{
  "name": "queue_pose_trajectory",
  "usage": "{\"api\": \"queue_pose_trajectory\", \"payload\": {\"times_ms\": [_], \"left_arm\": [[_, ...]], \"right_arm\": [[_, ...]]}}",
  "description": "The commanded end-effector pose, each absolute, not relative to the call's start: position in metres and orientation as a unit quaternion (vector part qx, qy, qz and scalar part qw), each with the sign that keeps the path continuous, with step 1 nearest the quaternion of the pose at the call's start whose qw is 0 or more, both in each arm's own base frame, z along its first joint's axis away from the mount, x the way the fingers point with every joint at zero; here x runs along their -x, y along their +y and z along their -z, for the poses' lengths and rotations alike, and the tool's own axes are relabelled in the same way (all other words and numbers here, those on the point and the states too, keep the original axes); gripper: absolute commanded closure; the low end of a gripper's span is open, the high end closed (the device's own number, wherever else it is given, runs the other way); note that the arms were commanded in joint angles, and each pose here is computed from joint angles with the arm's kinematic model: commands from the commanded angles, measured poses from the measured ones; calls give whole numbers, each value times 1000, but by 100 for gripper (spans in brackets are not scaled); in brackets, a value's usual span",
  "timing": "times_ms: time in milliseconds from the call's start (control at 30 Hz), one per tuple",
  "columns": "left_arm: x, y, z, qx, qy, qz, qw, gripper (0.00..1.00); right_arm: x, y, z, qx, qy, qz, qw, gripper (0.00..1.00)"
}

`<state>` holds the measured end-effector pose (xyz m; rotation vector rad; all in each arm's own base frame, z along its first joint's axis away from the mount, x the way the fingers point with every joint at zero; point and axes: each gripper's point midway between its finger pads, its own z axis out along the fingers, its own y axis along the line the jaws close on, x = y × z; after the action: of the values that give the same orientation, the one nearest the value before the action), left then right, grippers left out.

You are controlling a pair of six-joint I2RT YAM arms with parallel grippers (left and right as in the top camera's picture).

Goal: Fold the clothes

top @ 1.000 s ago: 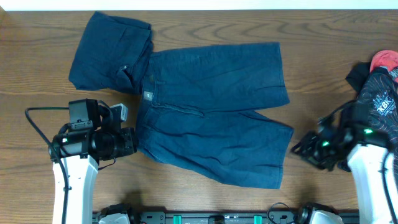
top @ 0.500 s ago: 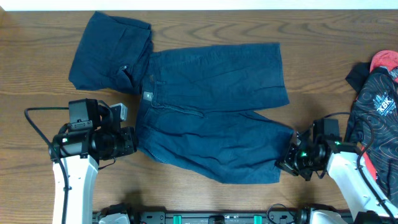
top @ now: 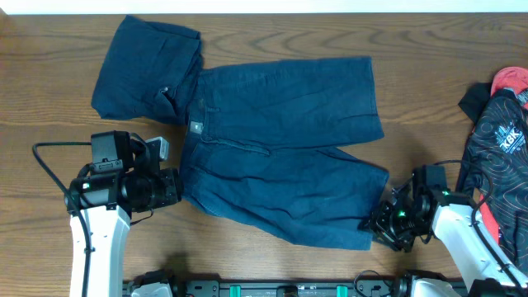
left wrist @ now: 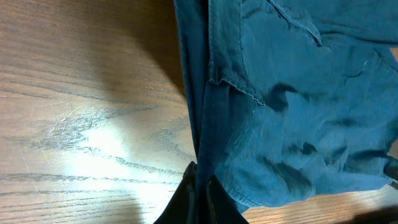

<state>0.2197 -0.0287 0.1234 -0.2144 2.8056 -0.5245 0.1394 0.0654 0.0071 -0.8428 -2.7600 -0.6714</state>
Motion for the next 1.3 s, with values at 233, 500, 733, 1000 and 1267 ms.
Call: {"api": "queue_pose_trajectory", "payload": {"times_ms": [233, 500, 733, 1000, 1267], "left_arm": [[-224, -27, -129, 73, 970, 178, 148, 94], [-226, -27, -129, 72, 969, 178, 152, 94], [-227, -27, -127, 74, 970, 178, 146, 94], [-227, -27, -125, 74, 971, 179, 143, 94], [-227, -27, -125, 74, 971, 179, 143, 94]], "right_arm": [[-121, 67, -17, 259, -933, 214, 130, 55], [-109, 65, 0, 289, -926, 199, 138, 70], [-102, 73, 11, 300, -917, 220, 141, 69], [-124, 72, 2, 288, -923, 233, 110, 99], [-170, 67, -50, 232, -940, 244, 59, 99]]}}
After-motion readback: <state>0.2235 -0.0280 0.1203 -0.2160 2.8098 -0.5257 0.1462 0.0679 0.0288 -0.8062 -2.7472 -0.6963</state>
